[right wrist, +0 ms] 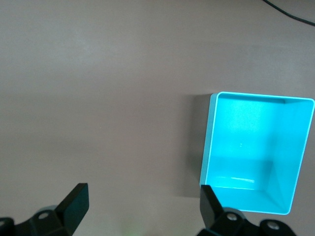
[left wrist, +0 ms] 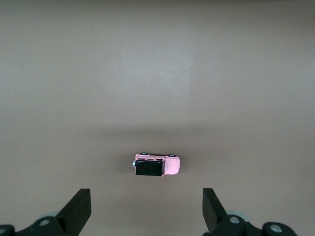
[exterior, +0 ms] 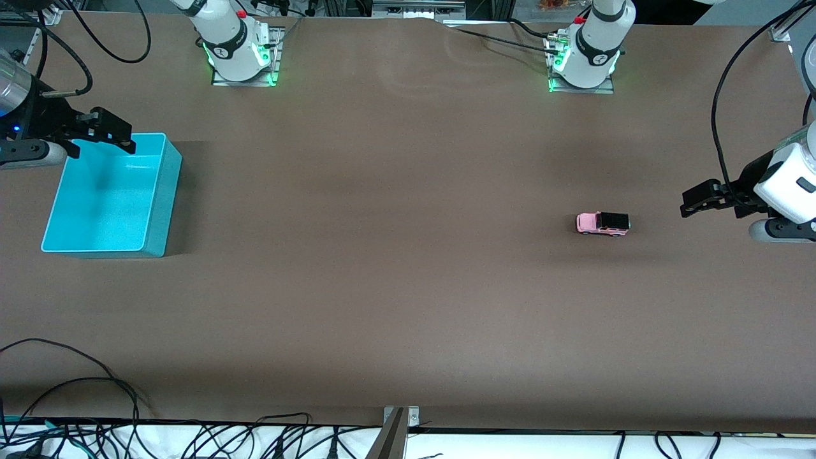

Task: Wind and store pink jeep toy

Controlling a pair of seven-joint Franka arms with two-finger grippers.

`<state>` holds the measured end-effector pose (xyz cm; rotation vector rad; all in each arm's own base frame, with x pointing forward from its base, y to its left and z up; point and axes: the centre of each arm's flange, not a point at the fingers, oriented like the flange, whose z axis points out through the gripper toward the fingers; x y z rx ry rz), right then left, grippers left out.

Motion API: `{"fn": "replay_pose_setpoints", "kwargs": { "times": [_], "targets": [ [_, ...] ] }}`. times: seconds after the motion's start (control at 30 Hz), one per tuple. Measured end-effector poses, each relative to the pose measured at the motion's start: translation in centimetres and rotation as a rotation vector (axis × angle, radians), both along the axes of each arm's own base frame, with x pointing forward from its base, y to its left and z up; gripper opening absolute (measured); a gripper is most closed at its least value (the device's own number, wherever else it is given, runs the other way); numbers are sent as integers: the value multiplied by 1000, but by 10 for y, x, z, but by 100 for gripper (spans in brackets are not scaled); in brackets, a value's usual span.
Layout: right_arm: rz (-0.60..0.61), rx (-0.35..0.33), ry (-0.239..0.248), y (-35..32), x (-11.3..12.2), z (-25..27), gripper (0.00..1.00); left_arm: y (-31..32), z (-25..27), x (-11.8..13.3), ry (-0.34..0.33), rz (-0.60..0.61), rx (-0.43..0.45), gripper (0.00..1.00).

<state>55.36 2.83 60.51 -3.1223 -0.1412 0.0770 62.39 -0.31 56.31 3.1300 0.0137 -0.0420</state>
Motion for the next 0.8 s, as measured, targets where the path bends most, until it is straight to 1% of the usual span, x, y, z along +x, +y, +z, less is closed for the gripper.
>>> {"fn": "replay_pose_setpoints", "kwargs": {
  "times": [0.3,0.8],
  "targets": [
    [-2,-1,-25,-2,3,2,100,0,0,0,0,0,0,100],
    [-3,-1,-32,-2,6,-1,100,0,0,0,0,0,0,100]
  ]
}}
